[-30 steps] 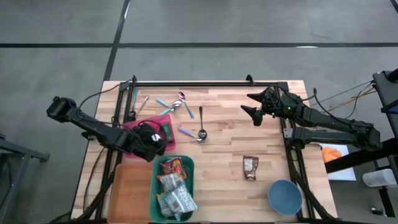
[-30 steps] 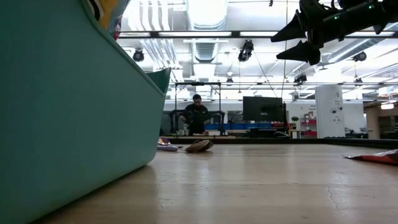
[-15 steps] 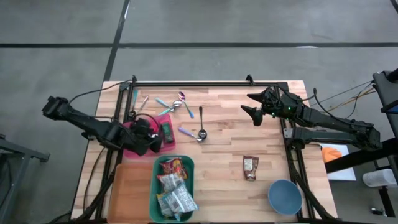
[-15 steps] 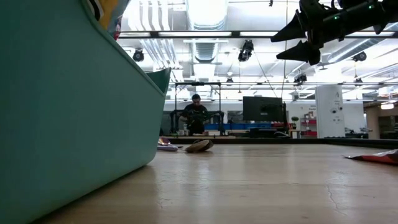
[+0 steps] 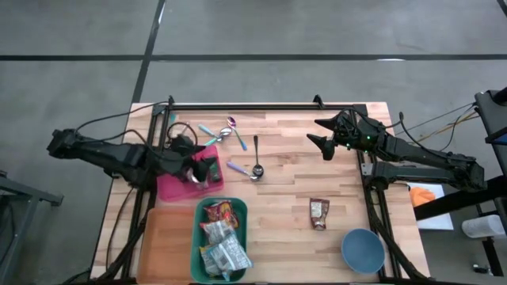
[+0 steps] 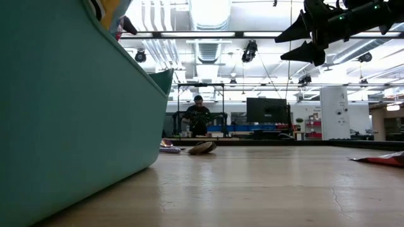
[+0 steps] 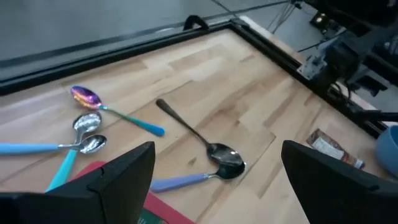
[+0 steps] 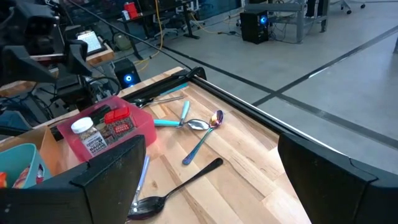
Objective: Pick & Place Food Item
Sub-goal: Put the orange seasoning pack into the pink bin
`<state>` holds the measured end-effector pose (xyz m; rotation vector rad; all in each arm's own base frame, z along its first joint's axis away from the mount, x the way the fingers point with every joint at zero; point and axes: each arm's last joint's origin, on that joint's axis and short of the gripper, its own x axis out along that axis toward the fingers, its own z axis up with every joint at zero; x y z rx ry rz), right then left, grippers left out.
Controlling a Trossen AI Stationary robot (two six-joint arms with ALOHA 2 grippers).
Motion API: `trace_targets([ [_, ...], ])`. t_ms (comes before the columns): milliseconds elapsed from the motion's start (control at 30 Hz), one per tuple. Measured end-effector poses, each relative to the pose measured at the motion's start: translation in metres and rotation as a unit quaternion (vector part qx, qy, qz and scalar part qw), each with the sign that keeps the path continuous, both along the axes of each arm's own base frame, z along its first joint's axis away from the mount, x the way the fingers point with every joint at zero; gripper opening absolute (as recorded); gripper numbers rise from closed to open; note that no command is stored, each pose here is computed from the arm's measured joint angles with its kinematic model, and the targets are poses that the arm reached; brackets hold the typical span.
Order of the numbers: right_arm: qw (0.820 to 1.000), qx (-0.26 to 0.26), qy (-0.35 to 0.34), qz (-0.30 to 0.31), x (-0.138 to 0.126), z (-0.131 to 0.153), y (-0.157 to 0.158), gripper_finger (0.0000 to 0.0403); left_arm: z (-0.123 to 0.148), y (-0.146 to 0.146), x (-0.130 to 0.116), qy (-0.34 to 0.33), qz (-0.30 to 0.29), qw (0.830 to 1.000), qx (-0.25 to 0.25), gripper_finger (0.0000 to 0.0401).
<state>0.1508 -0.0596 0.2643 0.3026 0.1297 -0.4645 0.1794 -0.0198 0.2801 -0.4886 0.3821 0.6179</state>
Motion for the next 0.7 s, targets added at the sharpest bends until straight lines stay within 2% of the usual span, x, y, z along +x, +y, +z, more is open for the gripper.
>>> trace_targets([
  [400,1.0,0.0,0.0,0.0,0.0,0.0,0.0,0.0364,-0.009,0.034,0.014,0.019,0.018,0.997,-0.066,0.0352],
  [500,1.0,0.0,0.0,0.0,0.0,0.0,0.0,0.0364,-0.009,0.037,0.015,0.013,0.022,0.998,-0.064,0.0352],
  [700,1.0,0.0,0.0,0.0,0.0,0.0,0.0,0.0364,-0.005,0.038,0.018,0.003,-0.001,1.0,-0.025,0.0352],
])
